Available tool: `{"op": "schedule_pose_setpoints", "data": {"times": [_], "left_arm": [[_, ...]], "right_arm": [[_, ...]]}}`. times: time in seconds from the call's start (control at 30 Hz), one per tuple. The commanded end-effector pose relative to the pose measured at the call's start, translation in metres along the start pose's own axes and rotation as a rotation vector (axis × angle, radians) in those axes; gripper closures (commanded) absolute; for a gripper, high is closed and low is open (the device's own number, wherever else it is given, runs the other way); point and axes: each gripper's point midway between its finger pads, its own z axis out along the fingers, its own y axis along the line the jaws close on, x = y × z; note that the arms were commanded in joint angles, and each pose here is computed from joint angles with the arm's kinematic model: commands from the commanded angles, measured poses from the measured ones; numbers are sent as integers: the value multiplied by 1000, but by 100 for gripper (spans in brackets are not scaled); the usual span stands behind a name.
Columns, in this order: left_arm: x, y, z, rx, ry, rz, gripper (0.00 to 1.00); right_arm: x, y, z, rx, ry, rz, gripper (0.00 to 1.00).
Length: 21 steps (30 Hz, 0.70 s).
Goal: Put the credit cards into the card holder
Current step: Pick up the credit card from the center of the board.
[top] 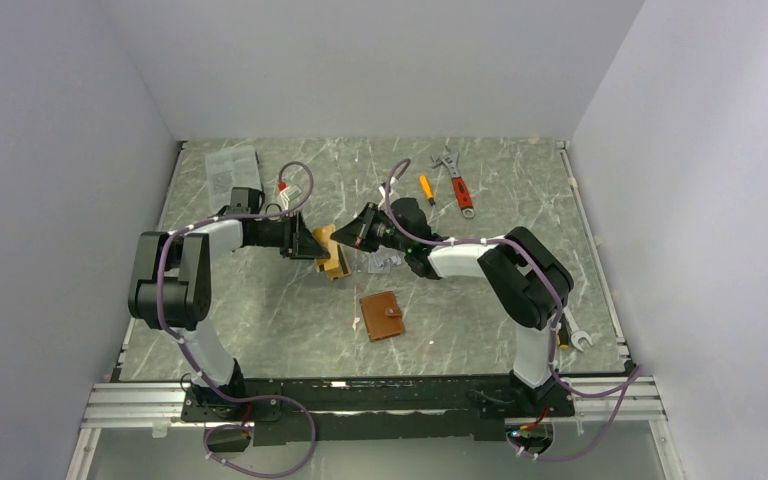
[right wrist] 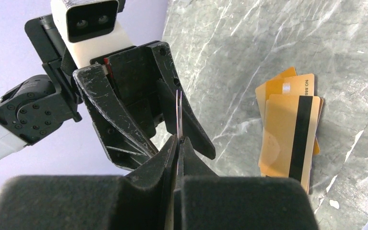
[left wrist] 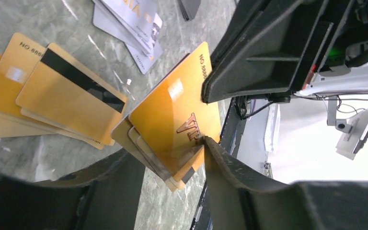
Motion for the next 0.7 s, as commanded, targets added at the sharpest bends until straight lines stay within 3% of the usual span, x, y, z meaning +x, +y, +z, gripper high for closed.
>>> {"op": "schedule_pose_setpoints", "data": {"times": [0.0,0.13,0.27,0.43,0.57,0.67], "left_arm": [[-10,-27,-6,109,-26,64,53],[-11,-33,-11,114,-36,84,70],[-12,-38,-14,115,-33,98,83],[-11,-44,-16,136,-30,98,87],[-7,-49,-17,155,-23,89,88],[-5,-51,-18,164,-20,83,90]], "right_arm": [[-8,19,-1,-86,-29,-9,100],[-5,14,-2,-72,-20,-16,99],[2,9,-4,-65,11,-25,74],[1,14,-4,-96,27,-33,51],[0,15,-4,-104,30,-44,46],[1,15,-3,-119,30,-24,48]]}}
